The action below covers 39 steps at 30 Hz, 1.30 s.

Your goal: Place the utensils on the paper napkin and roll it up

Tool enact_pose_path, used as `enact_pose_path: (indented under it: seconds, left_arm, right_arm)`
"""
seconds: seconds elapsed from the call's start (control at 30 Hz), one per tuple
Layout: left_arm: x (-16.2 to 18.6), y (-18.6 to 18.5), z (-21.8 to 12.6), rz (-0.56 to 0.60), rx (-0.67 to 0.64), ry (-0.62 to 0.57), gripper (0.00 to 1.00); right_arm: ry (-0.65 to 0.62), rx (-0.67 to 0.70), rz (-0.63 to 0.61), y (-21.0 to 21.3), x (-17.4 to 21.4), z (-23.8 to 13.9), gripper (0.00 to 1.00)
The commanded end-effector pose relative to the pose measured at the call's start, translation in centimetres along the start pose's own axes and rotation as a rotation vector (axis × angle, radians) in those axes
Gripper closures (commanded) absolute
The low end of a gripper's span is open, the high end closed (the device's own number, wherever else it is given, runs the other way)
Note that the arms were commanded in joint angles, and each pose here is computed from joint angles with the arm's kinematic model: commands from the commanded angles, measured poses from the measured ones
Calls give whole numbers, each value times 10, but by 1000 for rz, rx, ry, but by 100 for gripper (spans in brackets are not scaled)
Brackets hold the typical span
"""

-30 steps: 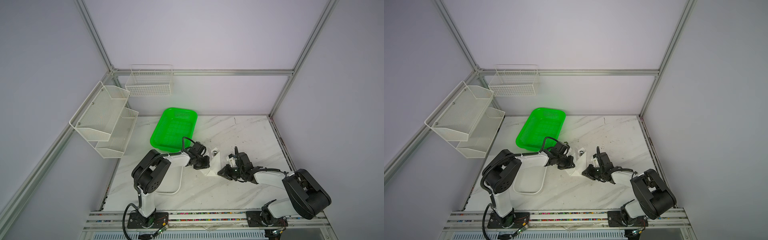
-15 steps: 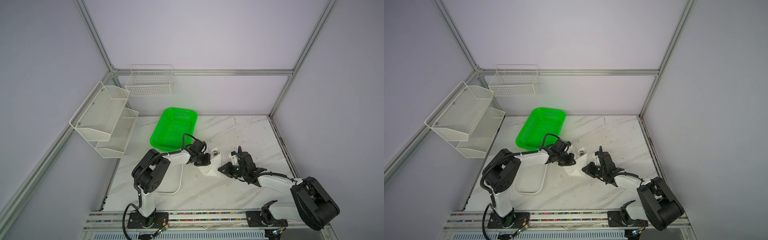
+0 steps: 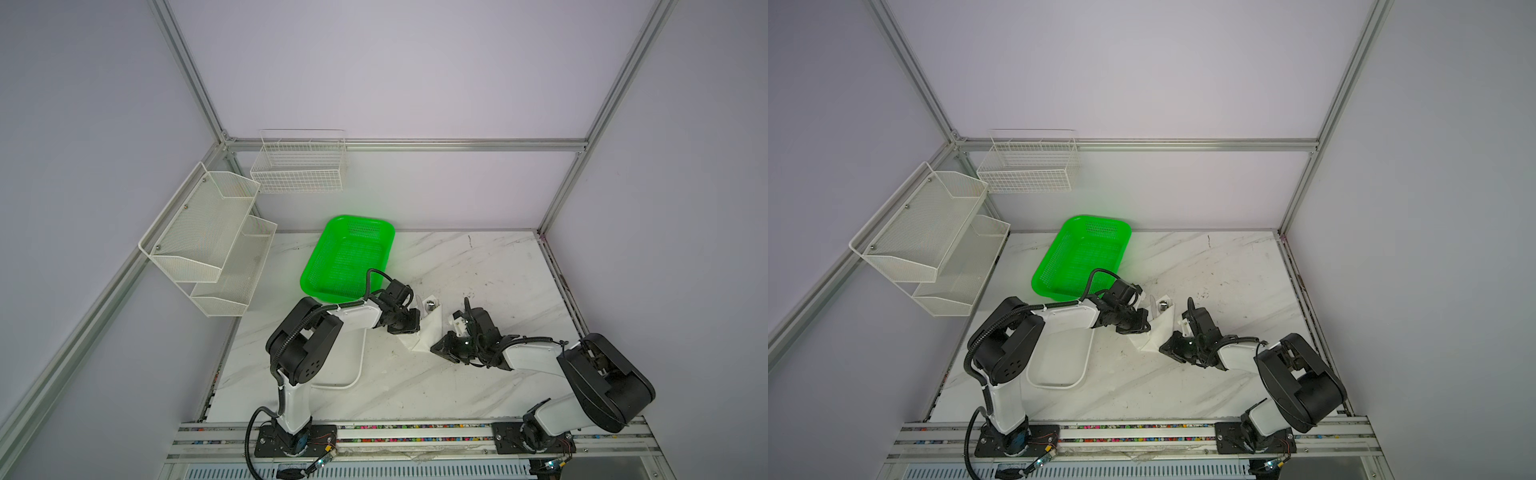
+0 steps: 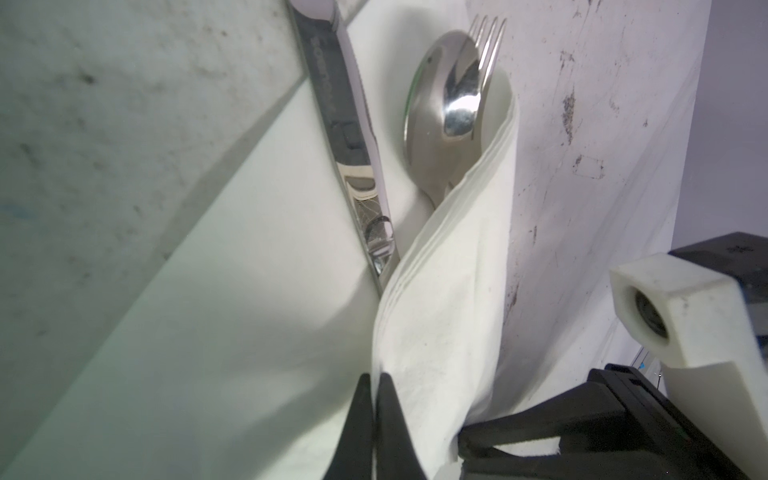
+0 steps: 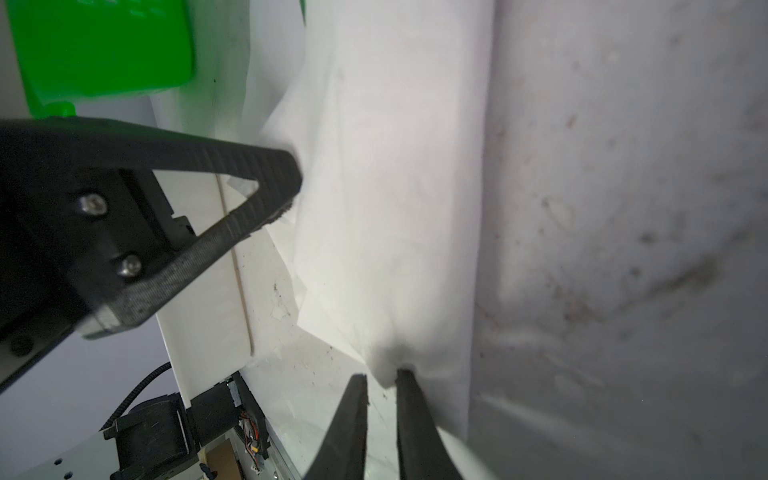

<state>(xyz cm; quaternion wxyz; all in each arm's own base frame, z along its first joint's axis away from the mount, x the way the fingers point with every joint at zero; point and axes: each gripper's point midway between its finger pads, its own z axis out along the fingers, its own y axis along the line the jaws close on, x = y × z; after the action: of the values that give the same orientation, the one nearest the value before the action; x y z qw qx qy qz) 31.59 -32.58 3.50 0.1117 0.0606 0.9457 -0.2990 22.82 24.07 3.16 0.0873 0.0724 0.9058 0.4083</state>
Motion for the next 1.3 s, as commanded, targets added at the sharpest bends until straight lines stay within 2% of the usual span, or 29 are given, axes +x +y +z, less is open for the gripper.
enact_pose_path:
  seconds: [0.0,0.2,0.47,0.57,0.63,0.73,0.87,1.0,1.1,1.2,1.27]
  left_arm:
    - [-31,-21,-10,49,34,-71,97]
    - [-34,-24,-11,52,40,-73,97]
    - [-36,-25,-11,59,46,-75,97]
    - [-36,-24,-11,59,44,-75,97]
    - [-35,-24,-11,59,43,-73,97]
    - [-37,-25,-11,61,47,-77,97]
    - [-37,-25,-10,58,48,-76,97]
    - [-34,-21,-12,52,29,-70,97]
    - [-29,-23,-12,38,56,-52,98]
    - [-24,-23,-12,20,64,-39,98]
    - [-23,-20,-13,20,56,-46,98]
  right_arm:
    - [-45,11,-41,12,-10,-9,80]
    - [-161,-4,-51,33,-30,-30,80]
    - [-350,140,112,4,-53,-48,80]
    - [-379,152,123,5,-55,-57,80]
    - [-376,123,75,16,-56,-60,80]
    - [-302,58,-22,35,-50,-53,80]
    - [-223,25,-43,41,-46,-37,81]
    - [-303,192,47,12,-57,-46,83]
    - [-433,220,138,6,-66,-70,83]
    - [-502,98,99,27,-67,-87,84]
    - [-499,29,77,37,-64,-90,86]
